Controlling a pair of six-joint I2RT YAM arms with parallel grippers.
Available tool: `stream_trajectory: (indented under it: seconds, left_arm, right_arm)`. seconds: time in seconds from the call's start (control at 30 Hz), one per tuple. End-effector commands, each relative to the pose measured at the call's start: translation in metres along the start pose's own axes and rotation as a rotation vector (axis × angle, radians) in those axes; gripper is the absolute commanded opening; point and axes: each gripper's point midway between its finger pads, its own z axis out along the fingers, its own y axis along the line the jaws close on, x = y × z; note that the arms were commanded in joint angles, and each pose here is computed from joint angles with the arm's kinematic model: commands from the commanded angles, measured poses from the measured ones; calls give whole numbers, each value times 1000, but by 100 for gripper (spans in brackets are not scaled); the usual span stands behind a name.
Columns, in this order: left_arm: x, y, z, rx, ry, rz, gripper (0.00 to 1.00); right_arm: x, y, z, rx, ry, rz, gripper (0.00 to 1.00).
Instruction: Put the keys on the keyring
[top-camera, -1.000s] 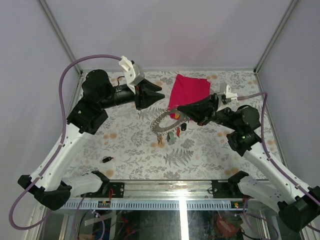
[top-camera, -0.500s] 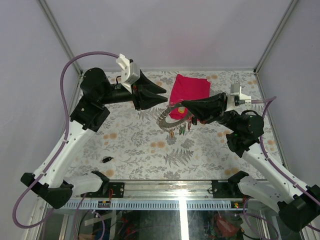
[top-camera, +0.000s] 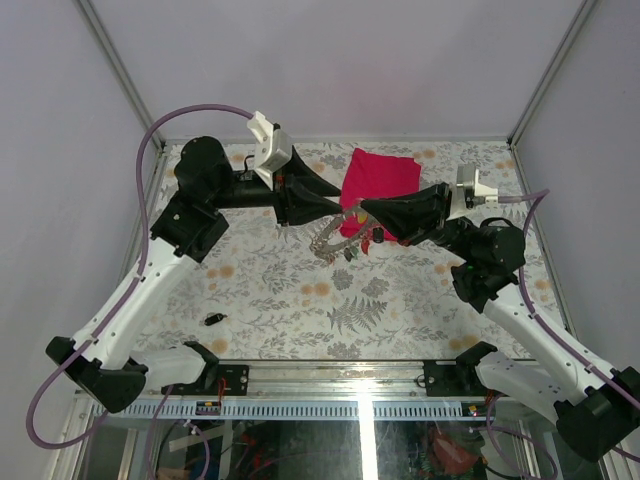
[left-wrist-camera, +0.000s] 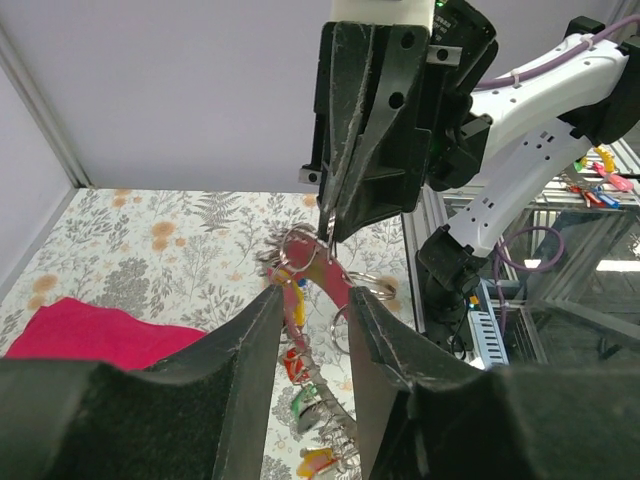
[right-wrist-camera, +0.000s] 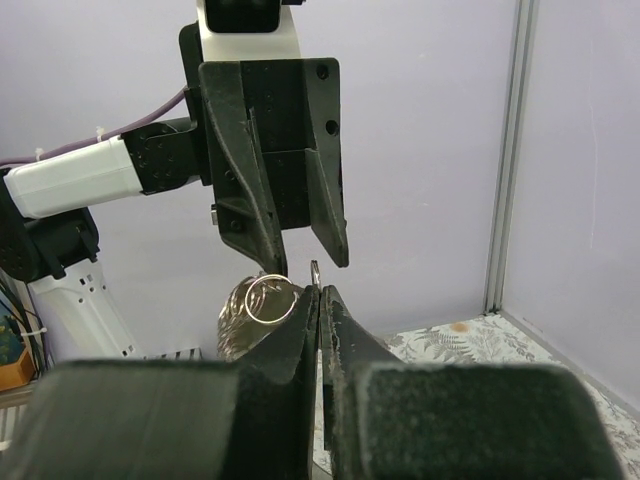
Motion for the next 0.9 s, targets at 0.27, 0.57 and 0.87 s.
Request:
stream_trajectory:
  seconds: [0.27,0.57,0.87]
  left_arm:
    - [-4,-10,14,48,-25,21,34]
    - [-13,-2,7,-55,-41,47,37]
    - [-14,14,0,-178,-51,47,49]
  right_arm:
    - [-45,6,12,-10,-109,-107,0]
    - [-34,4,9,-1,37,-203,0]
    - [-19,-2,3,15,292,-247,0]
